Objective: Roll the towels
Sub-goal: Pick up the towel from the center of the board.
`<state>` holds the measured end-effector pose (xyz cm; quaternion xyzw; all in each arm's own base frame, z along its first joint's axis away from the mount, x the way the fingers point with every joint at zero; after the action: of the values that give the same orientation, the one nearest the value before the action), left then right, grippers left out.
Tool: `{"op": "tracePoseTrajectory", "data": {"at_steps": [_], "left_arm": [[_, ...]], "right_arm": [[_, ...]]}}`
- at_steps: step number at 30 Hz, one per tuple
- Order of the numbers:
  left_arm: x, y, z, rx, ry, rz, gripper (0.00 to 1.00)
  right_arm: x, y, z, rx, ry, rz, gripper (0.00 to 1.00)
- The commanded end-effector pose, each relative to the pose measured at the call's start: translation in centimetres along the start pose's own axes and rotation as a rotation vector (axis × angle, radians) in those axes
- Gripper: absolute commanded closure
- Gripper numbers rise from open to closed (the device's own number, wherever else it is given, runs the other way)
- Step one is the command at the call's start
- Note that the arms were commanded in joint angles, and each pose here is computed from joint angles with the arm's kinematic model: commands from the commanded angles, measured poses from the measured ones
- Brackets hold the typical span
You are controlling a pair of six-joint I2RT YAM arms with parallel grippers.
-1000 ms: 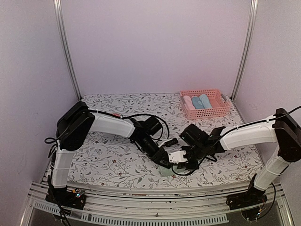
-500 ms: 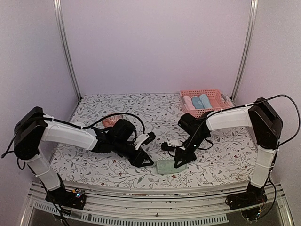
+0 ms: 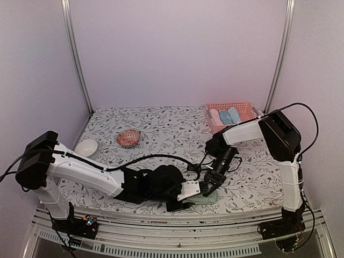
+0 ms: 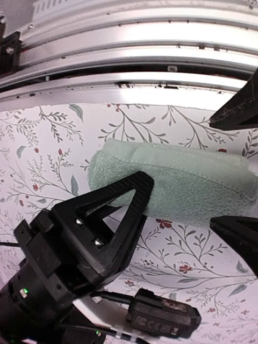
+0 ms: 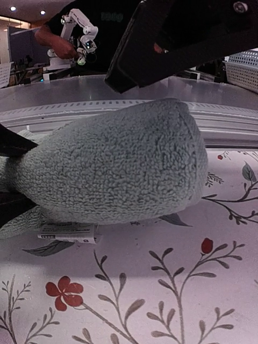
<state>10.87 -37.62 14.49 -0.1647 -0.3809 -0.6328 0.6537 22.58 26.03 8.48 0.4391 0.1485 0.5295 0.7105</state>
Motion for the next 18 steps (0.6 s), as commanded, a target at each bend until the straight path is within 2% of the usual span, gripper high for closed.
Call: {"op": "tracePoseTrajectory", "data": {"at_steps": [1,8,14,18], "left_arm": [[-1.1,-0.6,-2.1,0.083,0.132,-0.23,0.43],[-2.4,-1.5,-4.6,0.133,0.235,-0.371,0.46],[-4.1,-2.2,-6.4,0.125,0.296,-0.409,0.49],[-4.7,-2.4,-7.5,0.139,0.329,-0.414,0.57]], "right_arm": [[-1.9,-1.5,-1.0,0.058,0.091,-0.098,0.92],[-2.0,-2.9,-0.9,0.116,0.046,-0.161,0.92],[-2.4,-4.0,-1.4,0.148,0.03,-0.195,0.9],[-2.2,-3.9,-1.3,0.152,0.015,-0.191,0.88]]}}
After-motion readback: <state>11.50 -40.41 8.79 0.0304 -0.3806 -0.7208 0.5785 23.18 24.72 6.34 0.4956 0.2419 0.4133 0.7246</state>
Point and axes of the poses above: each gripper's point midway between its finger pads, its own z axis back along the fingers, its own y axis along the line the jaws close on, x = y × z, the point moved 9 cm from there along z, back along the fingers, and after that the axes turned 3 degrees about -z, right-handed, at the moved point
